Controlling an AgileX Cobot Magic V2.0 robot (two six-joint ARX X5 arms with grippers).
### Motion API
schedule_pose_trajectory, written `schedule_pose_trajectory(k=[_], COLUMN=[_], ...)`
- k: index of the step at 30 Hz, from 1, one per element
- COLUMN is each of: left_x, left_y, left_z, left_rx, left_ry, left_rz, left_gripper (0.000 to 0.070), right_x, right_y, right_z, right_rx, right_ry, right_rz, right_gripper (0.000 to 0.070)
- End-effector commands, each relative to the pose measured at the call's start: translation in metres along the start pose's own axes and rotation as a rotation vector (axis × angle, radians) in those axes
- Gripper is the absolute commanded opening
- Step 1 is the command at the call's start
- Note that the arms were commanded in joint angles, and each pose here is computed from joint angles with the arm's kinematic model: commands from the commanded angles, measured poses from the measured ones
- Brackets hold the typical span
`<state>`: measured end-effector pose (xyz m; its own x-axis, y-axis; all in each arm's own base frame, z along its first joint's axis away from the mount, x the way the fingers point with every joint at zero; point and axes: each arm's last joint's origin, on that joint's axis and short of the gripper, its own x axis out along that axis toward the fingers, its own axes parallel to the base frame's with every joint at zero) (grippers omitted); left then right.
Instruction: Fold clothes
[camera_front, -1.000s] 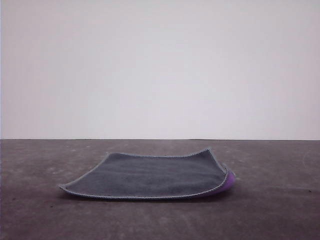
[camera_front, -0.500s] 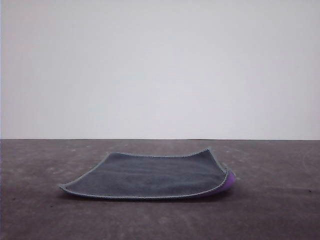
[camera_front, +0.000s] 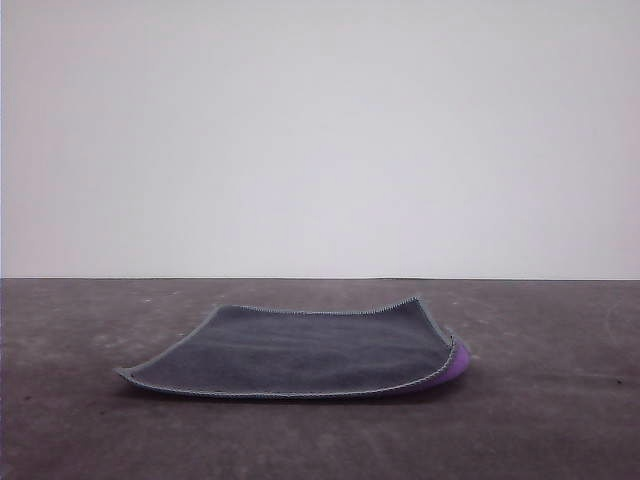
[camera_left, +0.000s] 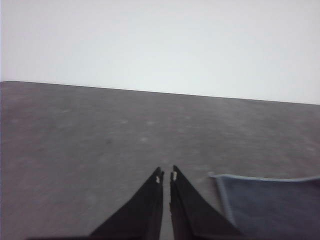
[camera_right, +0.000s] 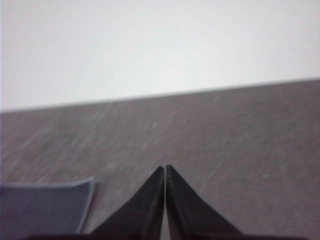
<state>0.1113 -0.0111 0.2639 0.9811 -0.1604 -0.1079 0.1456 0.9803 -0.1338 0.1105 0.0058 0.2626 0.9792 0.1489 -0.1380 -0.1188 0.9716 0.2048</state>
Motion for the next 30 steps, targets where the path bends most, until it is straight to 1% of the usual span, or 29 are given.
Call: schedule_pose_trajectory(k=[1, 4, 6, 9, 12, 16, 22, 26, 30], left_x=[0.005, 0.020, 0.033, 0.054, 0.079, 0.116, 0.165, 0.189, 0.200], left_y=[-0.005, -0.009, -0.011, -0.012, -0.012, -0.009, -0.007, -0.008, -0.010], left_z=[0.025, 0.054, 0.069, 0.081, 0.082, 0.070, 0.031, 0.001, -0.018], left_rx=[-0.011, -0.019, -0.023, -0.030, -0.047, -0.080, -0.136, -0.176, -0.207], left_ry=[0.013, 0.080, 0.116, 0.156, 0.227, 0.344, 0.536, 0.644, 0.718], left_rz=[-0.051, -0.110, -0.139, -0.184, -0.222, -0.275, -0.329, -0.386, -0.434], left_gripper=[0.0010, 0.0010, 0.0010, 0.0010, 0.0010, 0.0010, 0.0010, 0.0010, 0.0011], right_x=[0.009, 0.029, 0.044, 0.062, 0.084, 0.112, 0.144, 0.160, 0.169], right_y=[0.004, 0.008, 0.010, 0.012, 0.013, 0.013, 0.013, 0.013, 0.016], right_z=[0.019, 0.042, 0.053, 0.063, 0.067, 0.061, 0.039, 0.021, 0.009], right_rx=[-0.023, -0.082, -0.097, -0.080, -0.061, -0.041, -0.021, -0.012, 0.008], right_ry=[0.039, 0.127, 0.172, 0.244, 0.331, 0.422, 0.553, 0.632, 0.690], right_rz=[0.033, 0.082, 0.115, 0.154, 0.164, 0.193, 0.204, 0.210, 0.262], right_gripper=[0.0000, 0.0000, 0.0000, 0.0000, 0.0000, 0.0000, 0.0000, 0.0000, 0.0006])
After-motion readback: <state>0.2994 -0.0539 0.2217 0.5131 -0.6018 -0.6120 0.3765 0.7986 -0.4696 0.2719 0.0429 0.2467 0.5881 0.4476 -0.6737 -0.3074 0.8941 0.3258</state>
